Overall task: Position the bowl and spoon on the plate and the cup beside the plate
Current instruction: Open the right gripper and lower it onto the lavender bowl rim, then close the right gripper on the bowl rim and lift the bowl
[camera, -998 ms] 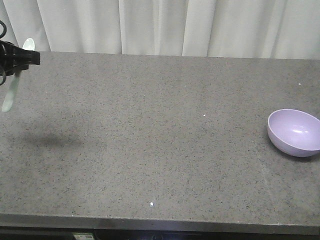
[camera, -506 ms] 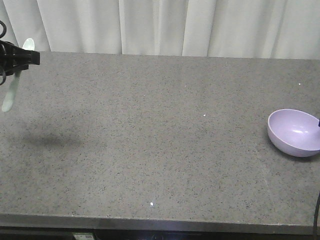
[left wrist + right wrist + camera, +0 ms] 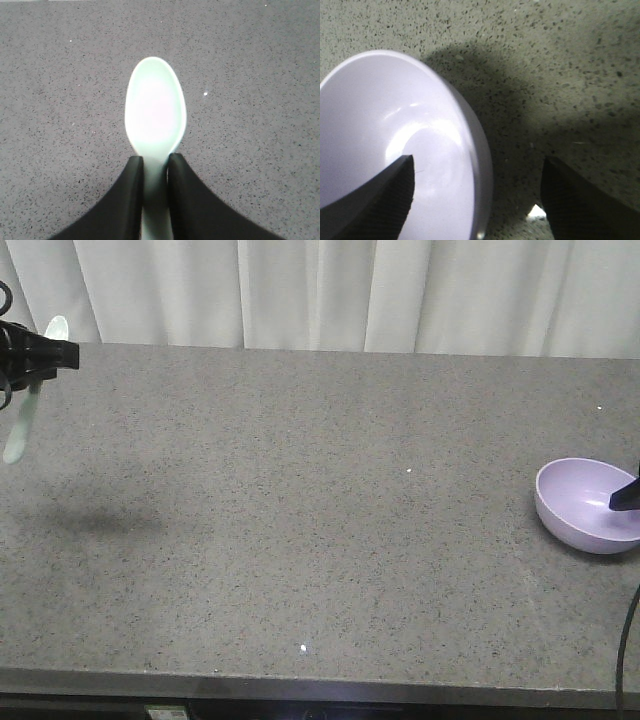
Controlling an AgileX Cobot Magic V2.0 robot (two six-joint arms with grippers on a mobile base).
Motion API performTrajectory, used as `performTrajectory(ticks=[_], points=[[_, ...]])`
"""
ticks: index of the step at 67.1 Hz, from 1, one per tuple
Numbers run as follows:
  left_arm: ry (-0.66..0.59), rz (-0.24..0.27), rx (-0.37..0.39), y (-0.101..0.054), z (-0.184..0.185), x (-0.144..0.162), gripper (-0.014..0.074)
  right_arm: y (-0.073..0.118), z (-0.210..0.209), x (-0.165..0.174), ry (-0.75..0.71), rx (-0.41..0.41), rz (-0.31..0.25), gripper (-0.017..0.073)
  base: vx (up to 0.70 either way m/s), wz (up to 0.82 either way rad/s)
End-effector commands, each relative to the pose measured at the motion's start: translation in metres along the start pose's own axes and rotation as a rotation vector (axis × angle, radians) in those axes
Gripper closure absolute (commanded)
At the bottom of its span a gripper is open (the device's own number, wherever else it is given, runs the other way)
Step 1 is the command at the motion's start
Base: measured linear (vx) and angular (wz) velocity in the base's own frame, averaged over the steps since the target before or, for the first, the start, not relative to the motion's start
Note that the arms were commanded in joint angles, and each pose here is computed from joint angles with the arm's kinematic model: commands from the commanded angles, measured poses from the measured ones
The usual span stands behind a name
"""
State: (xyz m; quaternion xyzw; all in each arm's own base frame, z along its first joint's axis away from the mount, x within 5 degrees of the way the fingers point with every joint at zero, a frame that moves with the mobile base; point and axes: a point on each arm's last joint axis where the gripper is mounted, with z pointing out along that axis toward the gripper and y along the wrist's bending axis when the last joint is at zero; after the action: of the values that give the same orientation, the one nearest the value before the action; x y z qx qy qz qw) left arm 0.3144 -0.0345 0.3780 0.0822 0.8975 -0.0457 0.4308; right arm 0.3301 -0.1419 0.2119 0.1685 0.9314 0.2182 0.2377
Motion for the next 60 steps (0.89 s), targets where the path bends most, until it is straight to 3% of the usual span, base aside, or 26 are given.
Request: performTrajectory(ticks=[1, 14, 26, 37, 45, 60], points=[[-0.125, -0.014, -0.003, -0.001, -0.019, -0.015, 0.0601, 0.016, -0.010, -0.010, -0.059, -0.024, -0.039, 0.0067, 0.00, 0.00], [-0.125, -0.014, -0.003, -0.001, -0.019, -0.015, 0.0601, 0.023, -0.004, -0.010, -0.056, -0.023, -0.040, 0.0253, 0.00, 0.00], [-0.124, -0.014, -0.003, -0.001, -0.019, -0.015, 0.0601, 0.022, -0.004, -0.011, -0.061, -0.020, -0.039, 0.0576, 0.00, 0.00], [-0.123, -0.014, -0.002, -0.001, -0.019, -0.015, 0.0601, 0.025, -0.010, -0.015, -0.090, -0.018, -0.048, 0.0566, 0.00, 0.00], [-0.123, -0.014, -0.002, -0.001, -0.019, -0.015, 0.0601, 0.039, -0.031, -0.026, -0.156, -0.027, -0.093, 0.0564, 0.00, 0.00], [-0.113, -0.014, -0.001, -0.002, -0.019, -0.014, 0.0601, 0.099, -0.109, -0.034, -0.347, -0.132, -0.245, 0.0564, 0.00, 0.00]])
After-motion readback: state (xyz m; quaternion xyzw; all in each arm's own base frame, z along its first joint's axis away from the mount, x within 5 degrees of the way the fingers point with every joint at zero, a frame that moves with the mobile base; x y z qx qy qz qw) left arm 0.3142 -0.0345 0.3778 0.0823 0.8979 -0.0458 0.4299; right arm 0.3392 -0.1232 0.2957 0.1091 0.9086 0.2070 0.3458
